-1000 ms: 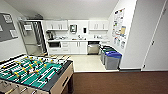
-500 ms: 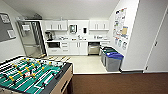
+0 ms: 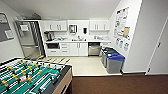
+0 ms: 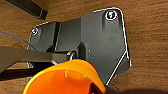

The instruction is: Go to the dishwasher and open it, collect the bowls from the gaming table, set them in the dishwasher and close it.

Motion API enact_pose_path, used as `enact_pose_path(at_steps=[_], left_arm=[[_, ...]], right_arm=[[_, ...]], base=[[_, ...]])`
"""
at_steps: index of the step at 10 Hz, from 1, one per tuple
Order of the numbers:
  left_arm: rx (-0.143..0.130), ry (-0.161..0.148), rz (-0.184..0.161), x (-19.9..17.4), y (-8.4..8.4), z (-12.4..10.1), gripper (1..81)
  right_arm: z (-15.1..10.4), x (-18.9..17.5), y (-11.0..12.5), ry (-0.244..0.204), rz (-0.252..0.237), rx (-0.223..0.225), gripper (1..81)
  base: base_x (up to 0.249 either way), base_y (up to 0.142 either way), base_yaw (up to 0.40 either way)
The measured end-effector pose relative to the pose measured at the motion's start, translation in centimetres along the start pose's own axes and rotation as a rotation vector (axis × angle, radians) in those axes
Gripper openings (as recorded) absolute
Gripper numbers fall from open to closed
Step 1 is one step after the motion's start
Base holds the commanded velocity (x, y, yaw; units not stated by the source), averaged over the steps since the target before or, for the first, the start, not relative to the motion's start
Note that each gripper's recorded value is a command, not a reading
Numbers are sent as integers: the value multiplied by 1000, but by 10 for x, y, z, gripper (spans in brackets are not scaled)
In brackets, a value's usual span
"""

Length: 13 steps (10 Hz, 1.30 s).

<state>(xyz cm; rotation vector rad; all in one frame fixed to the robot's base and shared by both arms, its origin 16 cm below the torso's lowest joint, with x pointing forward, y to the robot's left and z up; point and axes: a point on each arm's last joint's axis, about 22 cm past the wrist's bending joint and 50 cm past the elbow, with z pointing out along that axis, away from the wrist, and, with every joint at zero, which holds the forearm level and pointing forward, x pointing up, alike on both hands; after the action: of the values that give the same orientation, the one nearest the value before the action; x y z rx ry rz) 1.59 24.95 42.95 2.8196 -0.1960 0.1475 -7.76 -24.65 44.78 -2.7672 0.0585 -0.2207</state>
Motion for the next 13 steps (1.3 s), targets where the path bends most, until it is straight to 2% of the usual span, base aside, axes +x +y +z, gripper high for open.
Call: enact_pose_path(at_steps=[3, 6, 7, 10, 11, 13], left_arm=[[-8, 1, -1, 0, 6, 2, 10], [-5, -3, -1, 0, 4, 1, 10], [-12, 10, 1, 8, 9, 3, 10], [-6, -10, -3, -7, 5, 1, 10], [-6, -6, -2, -5, 5, 1, 10], [-7, 3, 0, 2, 5, 2, 10]], right_arm=[[-1, 0, 4, 0, -2, -7, 10], [-1, -1, 2, -2, 0, -4, 10], [-2, 5, 8, 5, -4, -12, 10], [-2, -7, 4, -11, 1, -8, 10], [-1, 2, 5, 3, -2, -9, 10], [-2, 0, 8, -1, -3, -14, 10]], base=[[183, -72, 0], [183, -74, 0], [183, -74, 0], [183, -75, 0], [183, 0, 0], [183, 0, 0]])
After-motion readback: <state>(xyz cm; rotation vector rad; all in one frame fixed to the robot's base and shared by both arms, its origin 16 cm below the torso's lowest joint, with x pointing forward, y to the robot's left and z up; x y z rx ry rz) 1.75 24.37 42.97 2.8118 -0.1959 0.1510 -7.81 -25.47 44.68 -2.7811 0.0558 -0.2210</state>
